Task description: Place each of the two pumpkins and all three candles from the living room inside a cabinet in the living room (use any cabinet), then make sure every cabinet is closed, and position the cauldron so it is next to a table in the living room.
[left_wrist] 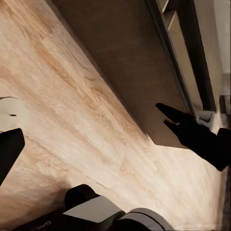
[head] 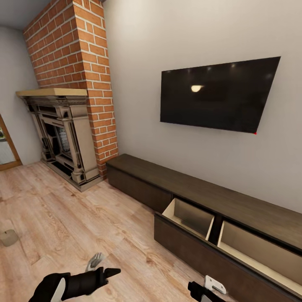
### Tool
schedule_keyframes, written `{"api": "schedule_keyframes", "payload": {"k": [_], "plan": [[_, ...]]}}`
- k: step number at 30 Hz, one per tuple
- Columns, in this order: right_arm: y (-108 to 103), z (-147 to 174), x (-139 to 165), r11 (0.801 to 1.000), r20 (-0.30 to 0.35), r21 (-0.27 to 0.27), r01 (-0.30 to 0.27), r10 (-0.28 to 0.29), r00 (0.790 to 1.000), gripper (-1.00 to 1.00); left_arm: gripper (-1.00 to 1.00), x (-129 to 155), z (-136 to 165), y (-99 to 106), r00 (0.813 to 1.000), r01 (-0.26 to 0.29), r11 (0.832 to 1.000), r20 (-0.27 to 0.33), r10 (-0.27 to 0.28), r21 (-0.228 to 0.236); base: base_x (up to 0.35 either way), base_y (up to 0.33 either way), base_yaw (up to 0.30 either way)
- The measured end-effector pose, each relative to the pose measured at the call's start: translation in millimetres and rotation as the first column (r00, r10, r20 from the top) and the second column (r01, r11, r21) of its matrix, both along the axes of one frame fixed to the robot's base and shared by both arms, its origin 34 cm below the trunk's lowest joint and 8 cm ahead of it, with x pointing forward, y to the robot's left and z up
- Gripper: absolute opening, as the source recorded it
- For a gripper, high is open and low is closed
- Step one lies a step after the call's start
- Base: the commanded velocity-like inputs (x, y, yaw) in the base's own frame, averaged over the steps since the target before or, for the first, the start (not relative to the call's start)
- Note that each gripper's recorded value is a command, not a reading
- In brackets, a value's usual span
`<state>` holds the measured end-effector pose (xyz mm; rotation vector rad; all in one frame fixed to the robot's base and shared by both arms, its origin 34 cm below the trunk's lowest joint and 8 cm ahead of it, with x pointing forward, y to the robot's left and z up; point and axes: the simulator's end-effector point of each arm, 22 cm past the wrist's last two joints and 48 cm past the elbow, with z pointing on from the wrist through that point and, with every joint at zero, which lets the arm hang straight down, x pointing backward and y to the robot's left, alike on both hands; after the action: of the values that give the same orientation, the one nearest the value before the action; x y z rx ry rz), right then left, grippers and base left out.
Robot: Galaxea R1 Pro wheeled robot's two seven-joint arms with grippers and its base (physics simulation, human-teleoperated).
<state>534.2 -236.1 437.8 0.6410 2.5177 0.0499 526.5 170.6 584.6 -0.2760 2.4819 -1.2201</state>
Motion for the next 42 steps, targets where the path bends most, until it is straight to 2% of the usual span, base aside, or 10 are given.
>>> {"api": "schedule_keyframes", "payload": {"k": [3, 5, 10, 16, 18, 22, 25, 33, 37, 42], "plan": [[37.2, -8.3, -18.2, 0.997, -0.105, 0.048, -0.052, 0.057, 0.993, 1.00, 1.00, -6.3, 6.6, -6.6, 0.999, 0.020, 0.999, -0.036, -0.021, -0.049, 0.000, 0.000, 0.000], [55.5, -9.7, -26.0, 0.994, -0.158, 0.075, -0.080, 0.091, 0.983, 1.00, 1.00, 5.0, 20.3, -7.3, 1.000, 0.023, 0.998, -0.010, -0.023, -0.060, 0.000, 0.000, 0.000], [60.0, 0.5, -15.7, 0.994, -0.213, 0.058, -0.097, 0.107, 0.971, 1.00, 1.00, 49.4, 72.8, -6.4, 0.995, 0.018, 0.995, 0.095, -0.008, -0.100, 0.000, 0.000, 0.000], [53.2, 3.1, 0.9, 0.997, -0.164, 0.026, -0.074, 0.077, 0.983, 1.00, 1.00, 70.1, 99.1, -5.8, 0.988, 0.004, 0.986, 0.153, 0.021, -0.165, 0.000, 0.000, 0.000], [52.5, 0.1, 2.5, 0.997, -0.155, 0.022, -0.070, 0.073, 0.985, 1.00, 1.00, 72.1, 99.3, -0.2, 0.987, -0.002, 0.985, 0.160, 0.030, -0.172, 0.000, 0.000, 0.000], [52.5, -7.1, 2.9, 0.997, -0.149, 0.021, -0.070, 0.072, 0.986, 1.00, 1.00, 77.4, 108.1, 12.1, 0.981, -0.026, 0.973, 0.181, 0.069, -0.231, 0.000, 0.000, 0.000], [52.7, -8.1, 4.8, 0.997, -0.141, 0.020, -0.071, 0.073, 0.987, 1.00, 1.00, 81.9, 121.6, 32.4, 0.974, -0.047, 0.960, 0.199, 0.105, -0.276, 0.000, 0.000, 0.000], [59.1, -21.9, 8.1, 0.995, -0.108, 0.043, -0.085, 0.089, 0.990, 1.00, 1.00, 78.5, 108.7, 43.2, 0.974, -0.045, 0.959, 0.201, 0.105, -0.278, 0.000, 0.000, 0.000], [66.0, -28.7, 9.9, 0.990, -0.088, 0.052, -0.128, 0.132, 0.987, 1.00, 1.00, 77.2, 102.1, 43.1, 0.973, -0.043, 0.960, 0.206, 0.103, -0.278, 0.000, 0.000, 0.000], [64.2, -37.0, 12.6, 0.990, -0.064, 0.042, -0.132, 0.134, 0.989, 1.00, 1.00, 74.1, 90.8, 39.7, 0.974, -0.035, 0.960, 0.204, 0.095, -0.277, 0.000, 0.000, 0.000]]}}
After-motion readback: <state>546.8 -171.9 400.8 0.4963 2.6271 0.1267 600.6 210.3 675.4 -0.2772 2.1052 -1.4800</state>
